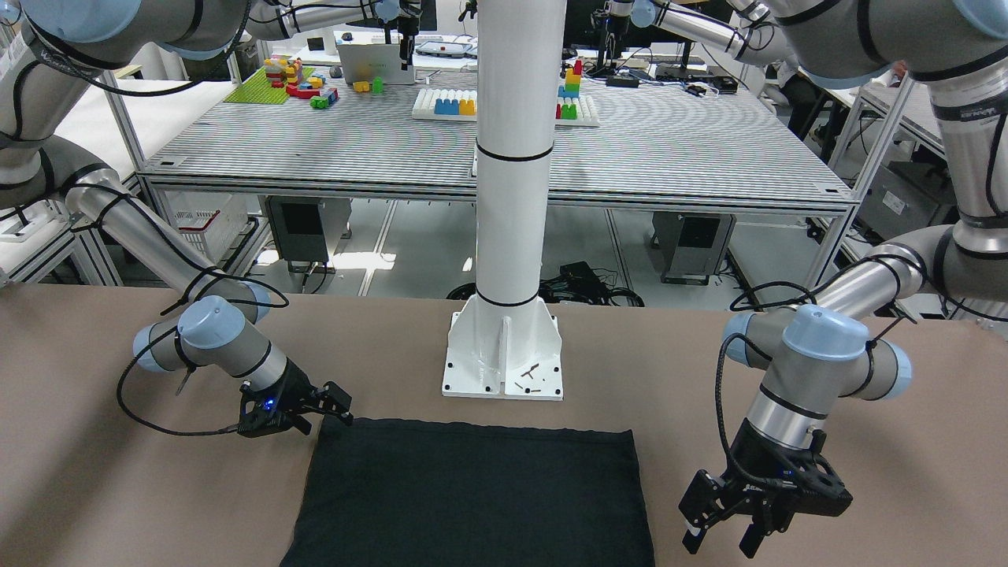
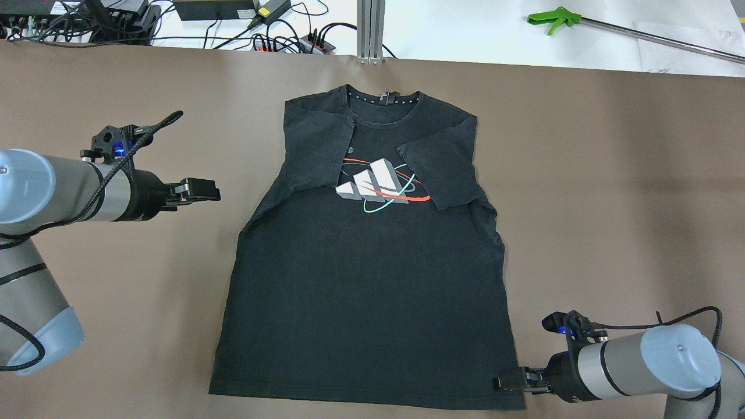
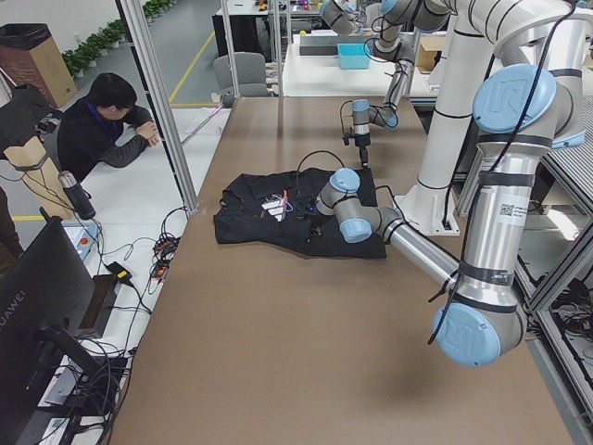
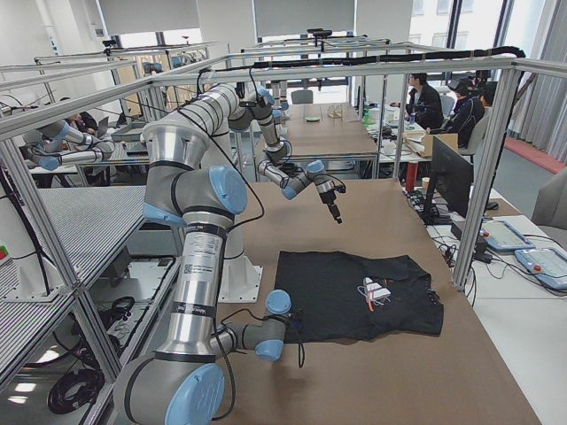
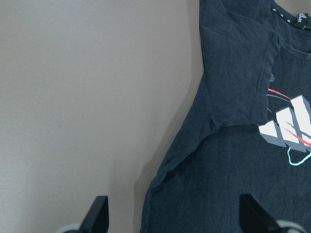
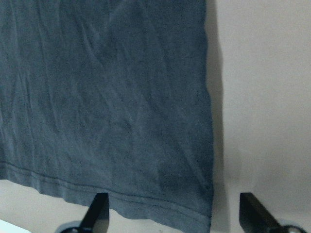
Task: Fold clothes
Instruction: 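Release the sleeves and move both grippers toward the hem corners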
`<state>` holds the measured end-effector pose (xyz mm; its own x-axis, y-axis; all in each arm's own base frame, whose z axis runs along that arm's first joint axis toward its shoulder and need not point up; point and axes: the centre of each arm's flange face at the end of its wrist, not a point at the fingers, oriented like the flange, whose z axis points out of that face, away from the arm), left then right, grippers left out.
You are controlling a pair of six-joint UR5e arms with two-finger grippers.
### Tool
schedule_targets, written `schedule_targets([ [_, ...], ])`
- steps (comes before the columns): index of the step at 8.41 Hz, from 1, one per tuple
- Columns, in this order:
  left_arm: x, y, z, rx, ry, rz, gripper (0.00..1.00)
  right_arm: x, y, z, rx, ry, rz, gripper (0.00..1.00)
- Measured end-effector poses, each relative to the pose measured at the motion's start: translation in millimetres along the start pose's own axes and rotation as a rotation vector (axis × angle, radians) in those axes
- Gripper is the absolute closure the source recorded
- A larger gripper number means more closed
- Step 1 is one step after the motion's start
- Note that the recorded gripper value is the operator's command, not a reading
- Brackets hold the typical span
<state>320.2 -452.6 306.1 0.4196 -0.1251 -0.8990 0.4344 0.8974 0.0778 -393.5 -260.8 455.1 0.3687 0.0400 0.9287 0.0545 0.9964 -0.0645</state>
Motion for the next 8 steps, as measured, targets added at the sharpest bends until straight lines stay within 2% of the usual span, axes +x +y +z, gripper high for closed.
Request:
schedule_targets([
  [1,0,0,0,0.001,0.000,0.000,0.05,2,3,5,-0.005,0.007,0.000,0.86],
  [2,1,0,-2,0.002,0.004,0.002,0.06,3,5,7,-0.006,0.011,0.000,0.99],
  [8,9,2,-15,0.008,0.030,0.009,0.05,-1,13,15,0.015,0.011,-0.016,1.00],
])
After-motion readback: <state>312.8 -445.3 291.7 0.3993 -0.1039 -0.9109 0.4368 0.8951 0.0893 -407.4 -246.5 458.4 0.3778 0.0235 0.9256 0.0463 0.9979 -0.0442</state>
